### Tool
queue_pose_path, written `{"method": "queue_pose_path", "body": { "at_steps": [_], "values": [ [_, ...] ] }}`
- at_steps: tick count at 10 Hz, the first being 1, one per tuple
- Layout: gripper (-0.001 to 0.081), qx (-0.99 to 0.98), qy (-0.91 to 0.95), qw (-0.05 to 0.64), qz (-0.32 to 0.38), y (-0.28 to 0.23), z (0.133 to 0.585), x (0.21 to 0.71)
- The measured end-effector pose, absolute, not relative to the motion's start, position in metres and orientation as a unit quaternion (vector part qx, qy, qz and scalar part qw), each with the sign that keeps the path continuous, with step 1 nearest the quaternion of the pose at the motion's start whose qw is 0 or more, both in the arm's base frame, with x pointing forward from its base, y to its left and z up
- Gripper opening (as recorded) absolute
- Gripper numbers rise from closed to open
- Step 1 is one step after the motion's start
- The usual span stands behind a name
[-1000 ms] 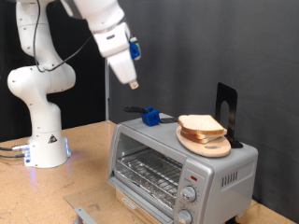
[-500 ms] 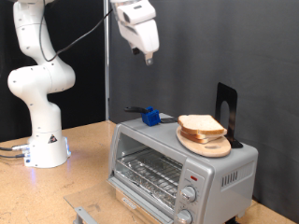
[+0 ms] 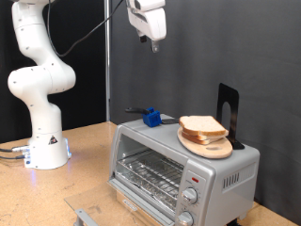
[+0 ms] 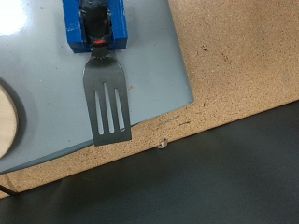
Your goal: Make a piece of toast with the oven
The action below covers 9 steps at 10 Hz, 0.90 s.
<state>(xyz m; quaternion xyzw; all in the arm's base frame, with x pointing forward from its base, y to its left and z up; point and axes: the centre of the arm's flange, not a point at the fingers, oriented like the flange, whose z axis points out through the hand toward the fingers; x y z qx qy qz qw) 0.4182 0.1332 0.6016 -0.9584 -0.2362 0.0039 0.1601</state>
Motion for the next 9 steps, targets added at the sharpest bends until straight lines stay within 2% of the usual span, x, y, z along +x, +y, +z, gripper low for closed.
{"method": "queue_pose_path", "body": {
  "at_steps": [4,9],
  "values": [
    [0.0808,-0.95,-0.288,0.12,-0.024,0.128,0.579,0.42],
    [0.0808,-0.947,-0.292,0.125,-0.045,0.126,0.563,0.416]
  ]
}}
